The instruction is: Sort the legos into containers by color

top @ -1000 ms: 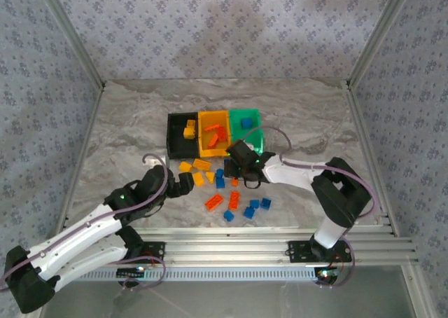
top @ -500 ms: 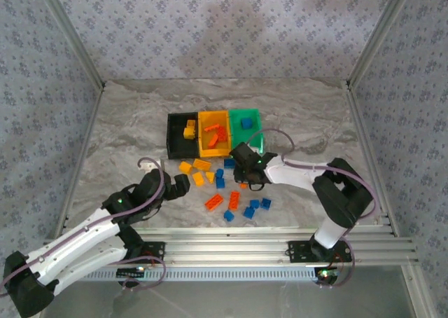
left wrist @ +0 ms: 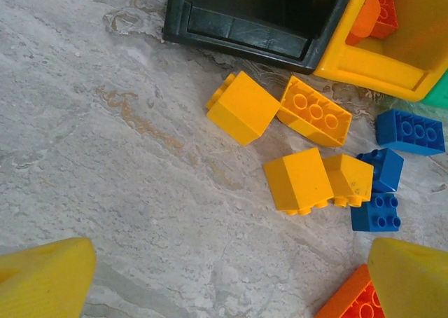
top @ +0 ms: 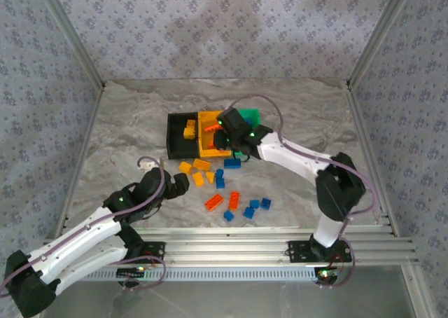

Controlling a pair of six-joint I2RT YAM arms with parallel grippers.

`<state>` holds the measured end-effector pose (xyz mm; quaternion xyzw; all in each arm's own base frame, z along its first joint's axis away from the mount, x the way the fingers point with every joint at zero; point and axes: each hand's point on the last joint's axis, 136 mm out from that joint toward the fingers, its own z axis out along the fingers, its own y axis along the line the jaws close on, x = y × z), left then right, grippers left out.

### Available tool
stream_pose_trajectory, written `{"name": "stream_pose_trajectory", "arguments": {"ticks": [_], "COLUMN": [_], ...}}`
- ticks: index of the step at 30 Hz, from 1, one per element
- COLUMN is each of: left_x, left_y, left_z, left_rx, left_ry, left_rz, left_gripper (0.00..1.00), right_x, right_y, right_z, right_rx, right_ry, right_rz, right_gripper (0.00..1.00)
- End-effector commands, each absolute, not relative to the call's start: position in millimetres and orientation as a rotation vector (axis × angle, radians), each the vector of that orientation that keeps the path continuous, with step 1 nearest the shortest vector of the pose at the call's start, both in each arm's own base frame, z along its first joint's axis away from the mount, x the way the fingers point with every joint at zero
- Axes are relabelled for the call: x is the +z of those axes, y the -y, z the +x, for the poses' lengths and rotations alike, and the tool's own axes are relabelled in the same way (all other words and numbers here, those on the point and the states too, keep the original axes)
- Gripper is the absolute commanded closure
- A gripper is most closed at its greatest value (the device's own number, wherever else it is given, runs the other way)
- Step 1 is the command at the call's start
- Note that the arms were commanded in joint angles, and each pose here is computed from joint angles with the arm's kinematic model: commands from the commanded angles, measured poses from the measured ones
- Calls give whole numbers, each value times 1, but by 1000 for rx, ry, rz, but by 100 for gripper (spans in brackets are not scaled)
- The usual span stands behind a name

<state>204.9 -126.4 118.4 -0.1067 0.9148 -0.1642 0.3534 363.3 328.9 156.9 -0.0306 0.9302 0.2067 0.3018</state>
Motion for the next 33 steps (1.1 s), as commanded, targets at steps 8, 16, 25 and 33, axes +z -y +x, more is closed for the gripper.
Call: {"name": "stream_pose_trajectory", "arguments": {"ticks": [8,16,25,33], "left_x": [128,128,125,91], "left_y": [132,132,159,201], "left_z": [204,204,212,233], "left_rx": [-477,-478,-501,-415], "left_ry": [-2374,-2386,-2450,-2556], "left_rz": [-254,-240,-98,49], "left_gripper": [1,1,0,12], "right_x": [119,161,195,164], "right_y": [-346,-351,-319,-265], "right_z": [436,445,384,327], "right_rx": [360,442,547,542], "right_ry": [-2481,-2370,-2287,-2335], "right_rz": [-85,-66,-4,55], "right_gripper": [70,33,27,27]}}
